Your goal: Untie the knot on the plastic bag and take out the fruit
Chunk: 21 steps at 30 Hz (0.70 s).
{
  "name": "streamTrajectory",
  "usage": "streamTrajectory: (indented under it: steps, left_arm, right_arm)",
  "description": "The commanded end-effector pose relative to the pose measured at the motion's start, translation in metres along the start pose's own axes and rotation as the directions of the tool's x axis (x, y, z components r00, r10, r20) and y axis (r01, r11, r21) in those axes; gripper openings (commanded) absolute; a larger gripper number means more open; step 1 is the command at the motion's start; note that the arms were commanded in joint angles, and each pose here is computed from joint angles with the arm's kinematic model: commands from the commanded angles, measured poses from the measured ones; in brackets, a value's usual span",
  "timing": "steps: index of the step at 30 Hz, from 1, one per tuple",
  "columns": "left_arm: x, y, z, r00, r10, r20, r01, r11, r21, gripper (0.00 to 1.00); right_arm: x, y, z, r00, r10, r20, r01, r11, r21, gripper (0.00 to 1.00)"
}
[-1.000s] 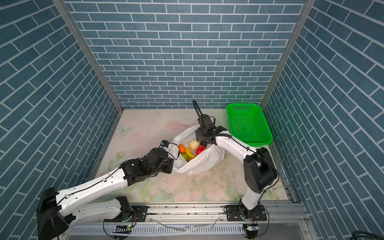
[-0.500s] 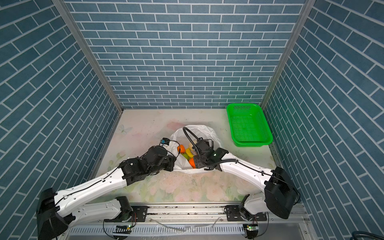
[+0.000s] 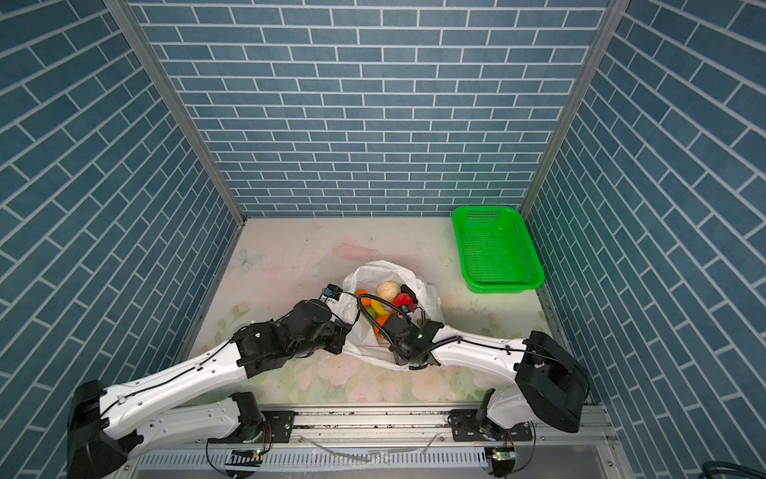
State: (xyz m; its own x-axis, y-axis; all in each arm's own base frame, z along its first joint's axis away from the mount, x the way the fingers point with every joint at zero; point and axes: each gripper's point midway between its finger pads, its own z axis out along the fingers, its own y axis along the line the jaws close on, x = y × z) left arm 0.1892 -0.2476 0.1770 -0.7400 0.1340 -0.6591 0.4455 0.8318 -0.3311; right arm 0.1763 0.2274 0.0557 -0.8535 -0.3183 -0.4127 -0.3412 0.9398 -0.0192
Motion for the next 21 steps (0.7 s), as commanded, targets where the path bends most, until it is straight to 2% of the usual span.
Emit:
streamTrajectory:
  steps: [1, 5, 8, 12, 16, 21]
  left_arm:
    - [0.007, 0.009, -0.010, 0.999, 0.044, -0.004, -0.044, 0.999, -0.029, 0.00]
    - [-0.001, 0.004, -0.016, 0.996, 0.083, 0.037, -0.082, 0.996, -0.024, 0.00]
    - [-0.003, 0.003, -0.019, 0.992, 0.110, 0.059, -0.108, 0.994, -0.031, 0.00]
    - [0.004, 0.004, -0.018, 0.988, 0.134, 0.078, -0.132, 0.991, -0.034, 0.00]
    - [0.015, 0.003, -0.014, 0.982, 0.173, 0.080, -0.170, 0.984, -0.046, 0.00]
    - [0.030, 0.003, -0.005, 0.972, 0.222, 0.074, -0.217, 0.974, -0.068, 0.00]
  right_arm:
    - [-0.040, 0.035, -0.023, 0.997, 0.025, 0.074, -0.017, 0.994, -0.107, 0.73]
    - [-0.073, 0.077, -0.040, 0.996, -0.013, 0.087, 0.033, 0.973, -0.230, 0.72]
    - [-0.093, 0.096, -0.041, 0.997, 0.001, 0.077, 0.023, 0.952, -0.305, 0.72]
    - [-0.125, 0.090, -0.021, 0.992, 0.074, 0.105, -0.035, 0.942, -0.334, 0.72]
    - [-0.158, 0.042, 0.005, 0.976, 0.143, 0.167, -0.103, 0.969, -0.226, 0.72]
    - [-0.188, -0.040, 0.007, 0.946, 0.135, 0.296, -0.152, 0.988, 0.036, 0.73]
